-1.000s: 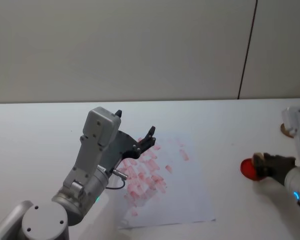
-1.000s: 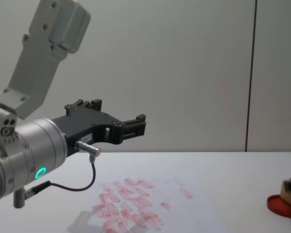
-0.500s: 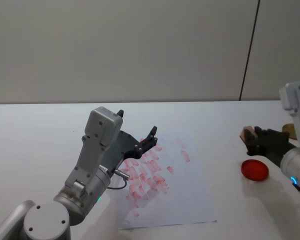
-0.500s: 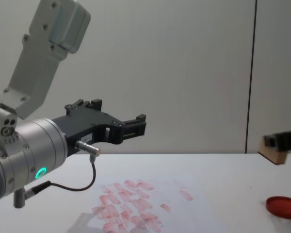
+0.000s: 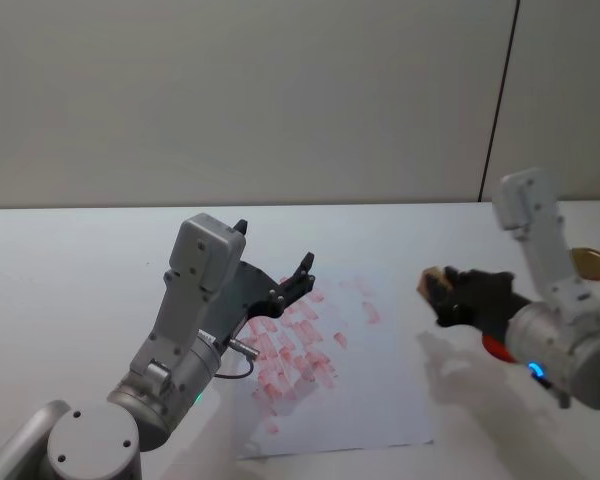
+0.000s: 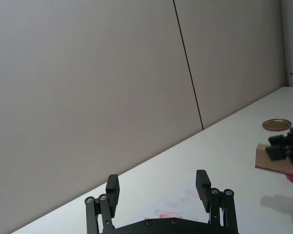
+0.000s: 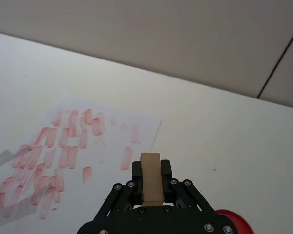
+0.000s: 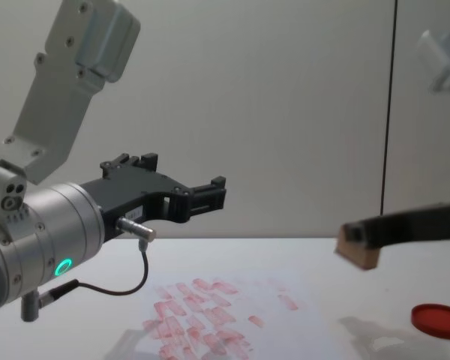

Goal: Use the one hand to pick up the stamp and affix it onto the A4 paper.

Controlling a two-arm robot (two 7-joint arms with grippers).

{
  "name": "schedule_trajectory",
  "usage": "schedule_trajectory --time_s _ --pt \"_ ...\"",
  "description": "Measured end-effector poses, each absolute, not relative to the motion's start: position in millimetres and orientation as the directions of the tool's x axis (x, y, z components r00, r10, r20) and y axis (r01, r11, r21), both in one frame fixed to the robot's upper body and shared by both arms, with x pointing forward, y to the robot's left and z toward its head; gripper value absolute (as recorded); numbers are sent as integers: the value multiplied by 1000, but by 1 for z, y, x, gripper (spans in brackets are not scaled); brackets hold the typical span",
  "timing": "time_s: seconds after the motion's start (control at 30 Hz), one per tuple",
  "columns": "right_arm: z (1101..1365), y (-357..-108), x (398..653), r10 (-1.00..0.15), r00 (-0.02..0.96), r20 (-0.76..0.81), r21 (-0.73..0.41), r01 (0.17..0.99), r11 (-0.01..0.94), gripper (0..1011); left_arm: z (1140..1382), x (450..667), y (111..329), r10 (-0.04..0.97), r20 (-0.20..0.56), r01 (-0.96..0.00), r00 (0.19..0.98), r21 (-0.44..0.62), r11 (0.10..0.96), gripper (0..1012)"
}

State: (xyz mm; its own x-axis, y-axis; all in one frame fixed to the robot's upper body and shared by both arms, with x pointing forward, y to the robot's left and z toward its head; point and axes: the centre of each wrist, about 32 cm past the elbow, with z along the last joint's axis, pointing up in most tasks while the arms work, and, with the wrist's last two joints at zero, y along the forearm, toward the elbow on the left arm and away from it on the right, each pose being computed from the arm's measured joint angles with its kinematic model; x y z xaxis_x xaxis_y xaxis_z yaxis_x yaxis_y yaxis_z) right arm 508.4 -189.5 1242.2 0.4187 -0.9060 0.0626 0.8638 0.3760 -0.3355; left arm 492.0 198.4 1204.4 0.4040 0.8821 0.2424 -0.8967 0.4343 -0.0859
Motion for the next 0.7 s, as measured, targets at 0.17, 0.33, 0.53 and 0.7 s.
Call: schedule_trajectory --time_s 0.17,0.33,0.53,0.7 --pt "1234 -179 515 -889 454 53 -372 835 405 211 1204 492 198 882 242 -897 404 -86 434 993" --pt "1225 -168 523 -871 489 50 -411 805 428 211 1204 492 198 882 242 -897 404 -86 434 993" --pt "1216 -158 532 -857 513 51 -447 779 440 211 1204 492 198 882 242 -897 404 -86 434 993" --pt "1211 -152 537 -847 528 54 -467 763 446 211 1204 492 198 882 242 -897 404 -86 434 993"
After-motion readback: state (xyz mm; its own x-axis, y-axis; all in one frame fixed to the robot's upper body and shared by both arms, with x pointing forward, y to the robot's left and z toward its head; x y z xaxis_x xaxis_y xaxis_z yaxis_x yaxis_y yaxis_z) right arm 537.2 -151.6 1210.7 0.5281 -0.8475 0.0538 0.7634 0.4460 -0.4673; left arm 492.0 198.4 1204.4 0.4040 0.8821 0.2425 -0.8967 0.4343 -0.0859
